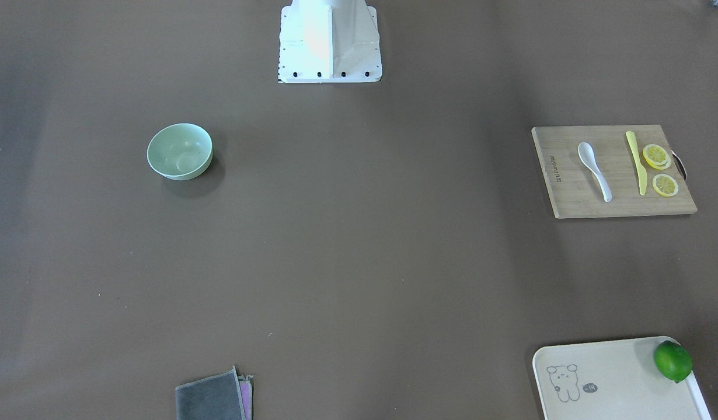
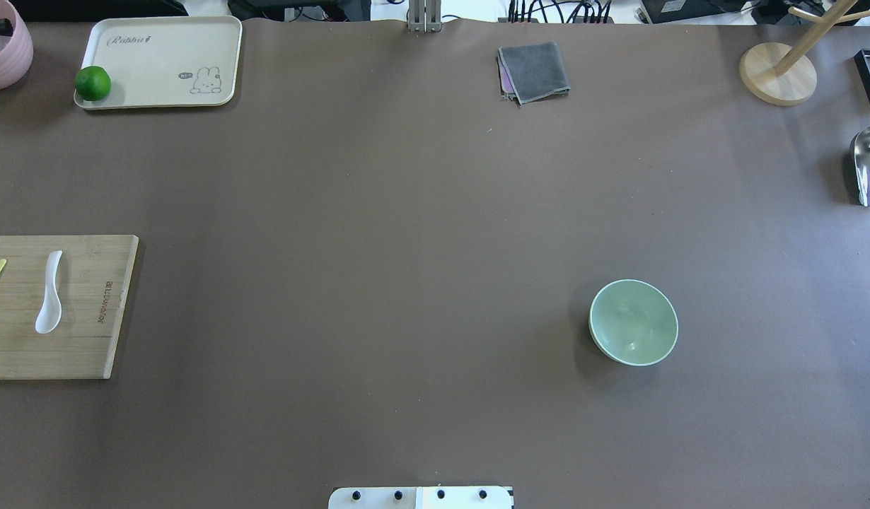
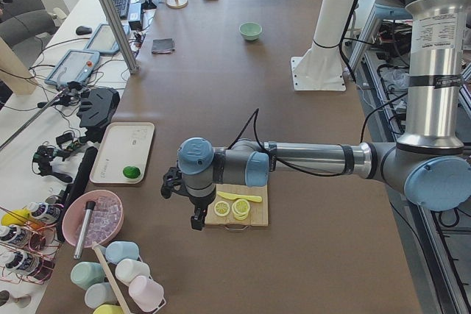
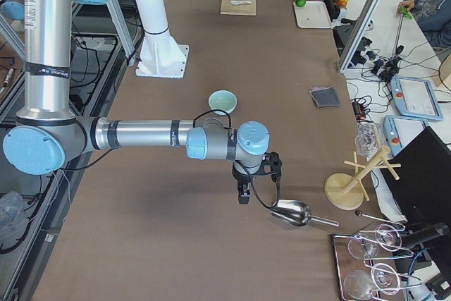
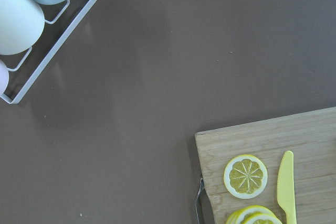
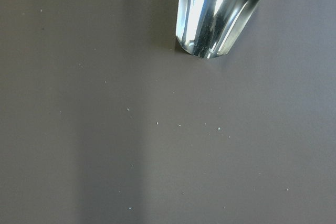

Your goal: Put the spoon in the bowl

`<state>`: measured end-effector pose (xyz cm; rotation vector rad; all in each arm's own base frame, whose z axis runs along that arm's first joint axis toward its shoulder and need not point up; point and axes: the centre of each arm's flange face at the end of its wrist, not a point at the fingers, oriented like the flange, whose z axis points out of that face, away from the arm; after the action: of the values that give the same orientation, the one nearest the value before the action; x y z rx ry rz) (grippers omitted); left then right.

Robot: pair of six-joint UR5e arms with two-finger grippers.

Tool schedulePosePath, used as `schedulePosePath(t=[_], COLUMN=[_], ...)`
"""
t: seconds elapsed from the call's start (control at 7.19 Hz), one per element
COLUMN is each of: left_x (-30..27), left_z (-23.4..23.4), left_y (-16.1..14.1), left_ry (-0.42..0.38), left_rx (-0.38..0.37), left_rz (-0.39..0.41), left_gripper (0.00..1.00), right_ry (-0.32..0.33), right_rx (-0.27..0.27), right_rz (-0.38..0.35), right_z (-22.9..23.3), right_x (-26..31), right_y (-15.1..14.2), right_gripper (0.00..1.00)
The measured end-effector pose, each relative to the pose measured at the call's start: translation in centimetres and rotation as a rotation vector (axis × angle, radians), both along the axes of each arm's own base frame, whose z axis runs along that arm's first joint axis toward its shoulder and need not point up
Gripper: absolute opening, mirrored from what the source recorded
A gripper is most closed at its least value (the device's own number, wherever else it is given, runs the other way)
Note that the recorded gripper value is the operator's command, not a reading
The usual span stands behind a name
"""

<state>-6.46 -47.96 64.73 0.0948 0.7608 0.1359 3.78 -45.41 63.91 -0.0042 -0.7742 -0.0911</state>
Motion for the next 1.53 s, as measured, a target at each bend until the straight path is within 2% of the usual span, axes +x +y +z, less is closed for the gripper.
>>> schedulePosePath(t=[0.28,0.56,1.53], left_x=[0.0,0.0,0.1], left_z=[-0.2,0.1,-1.2], left_y=[0.1,0.5,0.7], left_ry=[0.006,0.006,0.01], left_rx=[-0.065,-0.094,-0.06], left_rz=[-0.05,-0.076,-0.075], left_gripper=[0.98,0.98,0.98], right_ry=[-0.002,-0.004,-0.019], right_rx=[0.001,0.003,0.018], right_rz=[0.001,0.001,0.0], right_z=[0.0,-0.2,-0.5], right_x=[0.0,0.0,-0.1], right_y=[0.0,0.0,-0.1], right_gripper=[1.0,1.0,1.0])
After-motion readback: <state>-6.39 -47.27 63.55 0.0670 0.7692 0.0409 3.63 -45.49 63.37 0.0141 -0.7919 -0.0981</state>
